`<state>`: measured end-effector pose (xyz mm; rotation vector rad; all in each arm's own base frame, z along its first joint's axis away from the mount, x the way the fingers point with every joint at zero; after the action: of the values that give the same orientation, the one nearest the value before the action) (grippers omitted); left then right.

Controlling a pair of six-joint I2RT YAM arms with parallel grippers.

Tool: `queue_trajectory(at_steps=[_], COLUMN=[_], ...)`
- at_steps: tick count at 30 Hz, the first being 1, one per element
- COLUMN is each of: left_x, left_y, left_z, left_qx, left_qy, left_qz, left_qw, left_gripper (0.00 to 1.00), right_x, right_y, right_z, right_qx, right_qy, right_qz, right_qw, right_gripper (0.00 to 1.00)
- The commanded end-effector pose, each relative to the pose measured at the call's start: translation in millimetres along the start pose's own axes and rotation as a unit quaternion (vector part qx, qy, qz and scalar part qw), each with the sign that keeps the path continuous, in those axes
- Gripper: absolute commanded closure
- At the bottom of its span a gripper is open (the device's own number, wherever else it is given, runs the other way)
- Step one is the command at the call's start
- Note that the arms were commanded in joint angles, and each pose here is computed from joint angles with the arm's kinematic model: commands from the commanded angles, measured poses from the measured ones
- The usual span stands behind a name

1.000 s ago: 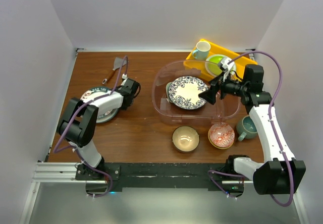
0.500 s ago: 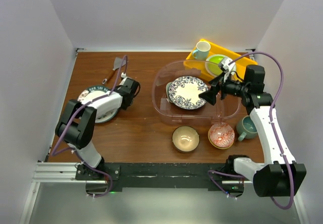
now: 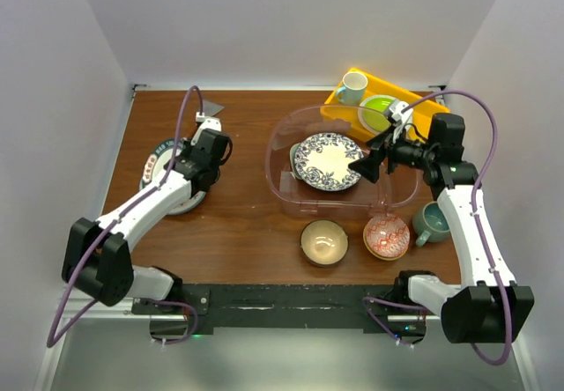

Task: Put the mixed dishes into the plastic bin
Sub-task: Pick up the plate at the center of the board.

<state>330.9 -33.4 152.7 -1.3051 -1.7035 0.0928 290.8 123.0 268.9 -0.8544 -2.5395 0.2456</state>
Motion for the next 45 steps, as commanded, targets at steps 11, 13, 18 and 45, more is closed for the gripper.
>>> queue_trajectory(at_steps=[11, 13, 18, 45], left_x=[46.2, 47.5, 47.6, 11.9], left_y=[-72.9, -84.5, -106.8, -200.9], left_z=[-54.4, -62.5, -77.1, -127.4], left_qx=[-0.139, -0.168, -0.226, -0.478], left_qy=[-0.023, -0.01, -0.006, 0.067], left_qz=[0.009, 0.023, 0.046, 0.144], left_qw=[0.99, 0.986, 0.973, 0.864], left_gripper=[1.0, 1.0, 1.0, 1.0], right_x=[-3.0, -4.0, -6.3, 60.9], right_y=[-4.9, -5.1, -3.1, 55.4], right_z=[-7.6, -7.8, -6.2, -84.9], right_qx=[-0.016, -0.017, -0.015, 0.055], right_qy=[-0.008, -0.008, -0.005, -0.061], right_qz=[-0.004, -0.004, -0.004, -0.082], right_qw=[1.0, 1.0, 1.0, 0.993], right_gripper=[0.02, 0.02, 0.02, 0.02])
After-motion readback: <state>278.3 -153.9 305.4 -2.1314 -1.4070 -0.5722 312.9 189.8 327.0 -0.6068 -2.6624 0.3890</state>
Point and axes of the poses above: each gripper's point midway between its finger pads, its own y axis out along the fingers, its own x axis along the line the jaws close on, z = x × y, the point moved 1 cm from there along -y, back along the fingers, and after that the axes turned 14 degrees about y, right-handed, at the moved point
